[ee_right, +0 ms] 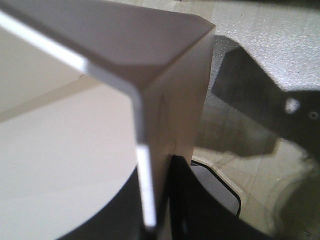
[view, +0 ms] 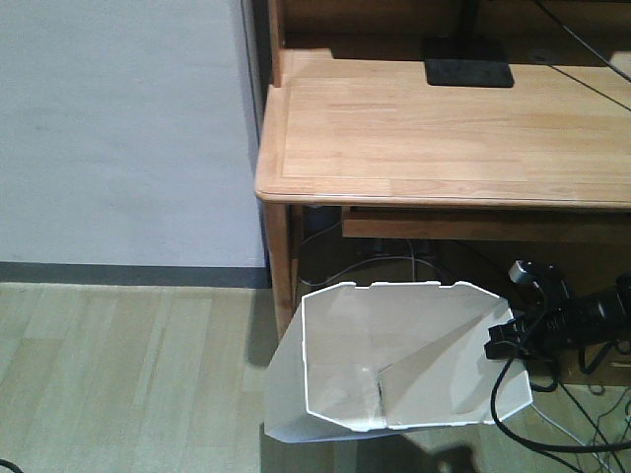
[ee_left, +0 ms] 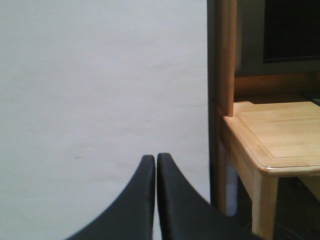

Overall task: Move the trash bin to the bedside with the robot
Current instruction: 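Close the right gripper on the bin rim and lift it, then hold the bin in the right gripper while turning toward the bed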

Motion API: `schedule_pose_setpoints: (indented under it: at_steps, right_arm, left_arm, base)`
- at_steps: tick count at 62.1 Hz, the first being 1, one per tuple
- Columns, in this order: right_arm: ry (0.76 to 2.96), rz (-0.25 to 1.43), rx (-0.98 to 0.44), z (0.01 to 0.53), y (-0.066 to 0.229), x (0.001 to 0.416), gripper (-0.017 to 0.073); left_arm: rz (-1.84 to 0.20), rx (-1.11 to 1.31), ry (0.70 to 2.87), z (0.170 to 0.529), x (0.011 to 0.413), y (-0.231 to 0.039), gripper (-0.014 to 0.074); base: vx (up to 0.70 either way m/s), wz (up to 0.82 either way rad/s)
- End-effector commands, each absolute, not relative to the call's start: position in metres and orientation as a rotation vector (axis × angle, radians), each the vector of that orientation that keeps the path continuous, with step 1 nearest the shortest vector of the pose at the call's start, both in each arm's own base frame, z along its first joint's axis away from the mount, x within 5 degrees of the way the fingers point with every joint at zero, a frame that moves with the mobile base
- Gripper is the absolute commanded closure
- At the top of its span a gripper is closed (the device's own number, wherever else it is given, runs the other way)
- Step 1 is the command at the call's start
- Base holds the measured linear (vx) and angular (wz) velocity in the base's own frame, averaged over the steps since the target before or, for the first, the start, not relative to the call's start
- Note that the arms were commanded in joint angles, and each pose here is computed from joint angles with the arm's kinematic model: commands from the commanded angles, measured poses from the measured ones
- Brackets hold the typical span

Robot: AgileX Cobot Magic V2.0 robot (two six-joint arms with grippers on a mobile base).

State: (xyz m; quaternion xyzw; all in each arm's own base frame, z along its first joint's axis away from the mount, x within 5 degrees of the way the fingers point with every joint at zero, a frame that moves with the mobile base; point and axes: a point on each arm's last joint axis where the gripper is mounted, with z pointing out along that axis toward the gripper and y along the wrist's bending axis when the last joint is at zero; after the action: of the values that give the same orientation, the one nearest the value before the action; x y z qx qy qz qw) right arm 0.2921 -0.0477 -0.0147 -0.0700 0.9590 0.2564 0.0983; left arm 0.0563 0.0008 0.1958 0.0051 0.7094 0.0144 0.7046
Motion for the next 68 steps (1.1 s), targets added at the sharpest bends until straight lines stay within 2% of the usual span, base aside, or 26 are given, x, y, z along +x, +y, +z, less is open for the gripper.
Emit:
schedule_pose_setpoints:
  at_steps: [1,27,68]
  right_arm:
    - [2.658,1.036,-0.205,0.0200,-0.0348,0.3020,0.0564]
    - [2.658,1.036,-0.207,0.0199,-0.0348,0.3019,0.0564]
    - [2.659,1.034,-0.209,0.0199,-0.0349,0.3018,0.0564]
  left_arm:
    - [0.008,0.000,1.509,0.1989,0.0562,0.0003,0.0600]
    - [0.008,0.000,1.509,0.1989,0.0562,0.0003,0.0600]
    - [0.008,0.000,1.509,0.1989,0.0562,0.0003,0.0600]
  base:
    - [-0.05,0.19]
    - [-0.07,0.38]
    - [-0.07,0.69]
